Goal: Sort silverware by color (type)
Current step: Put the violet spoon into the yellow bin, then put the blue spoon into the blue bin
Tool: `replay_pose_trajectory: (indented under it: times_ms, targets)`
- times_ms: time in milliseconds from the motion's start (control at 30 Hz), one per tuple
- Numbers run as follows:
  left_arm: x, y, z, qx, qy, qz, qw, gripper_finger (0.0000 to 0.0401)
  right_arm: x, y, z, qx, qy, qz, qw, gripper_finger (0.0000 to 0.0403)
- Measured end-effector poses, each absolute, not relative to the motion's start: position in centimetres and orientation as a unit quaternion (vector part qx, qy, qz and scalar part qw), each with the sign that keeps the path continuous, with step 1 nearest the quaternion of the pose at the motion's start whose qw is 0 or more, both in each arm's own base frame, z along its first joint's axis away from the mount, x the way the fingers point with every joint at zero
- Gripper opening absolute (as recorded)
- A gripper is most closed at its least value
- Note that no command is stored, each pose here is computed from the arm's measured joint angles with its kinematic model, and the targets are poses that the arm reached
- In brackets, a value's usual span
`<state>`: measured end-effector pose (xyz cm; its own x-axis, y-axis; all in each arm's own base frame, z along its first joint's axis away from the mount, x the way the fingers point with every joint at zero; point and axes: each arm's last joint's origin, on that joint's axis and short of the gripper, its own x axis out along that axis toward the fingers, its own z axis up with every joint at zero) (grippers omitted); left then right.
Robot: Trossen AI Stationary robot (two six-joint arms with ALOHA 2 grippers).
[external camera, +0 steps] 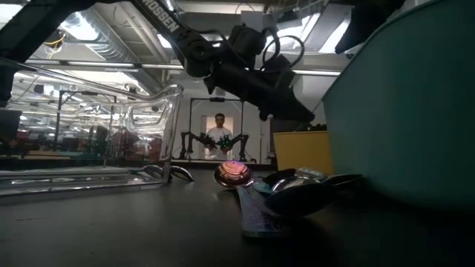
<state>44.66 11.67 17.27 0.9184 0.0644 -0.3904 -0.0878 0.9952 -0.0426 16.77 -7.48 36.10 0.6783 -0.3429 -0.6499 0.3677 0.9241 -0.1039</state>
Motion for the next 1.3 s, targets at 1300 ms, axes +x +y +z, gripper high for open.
replay_pose_trajectory:
  times_ms: [1300]
  targets:
    - [44.44,11.7,16.82,-0.026,0.224,0.067,0.972,0.0178,16.77,-7.48,36.09,0.018,0.351,-0.194,0.916,0.0079]
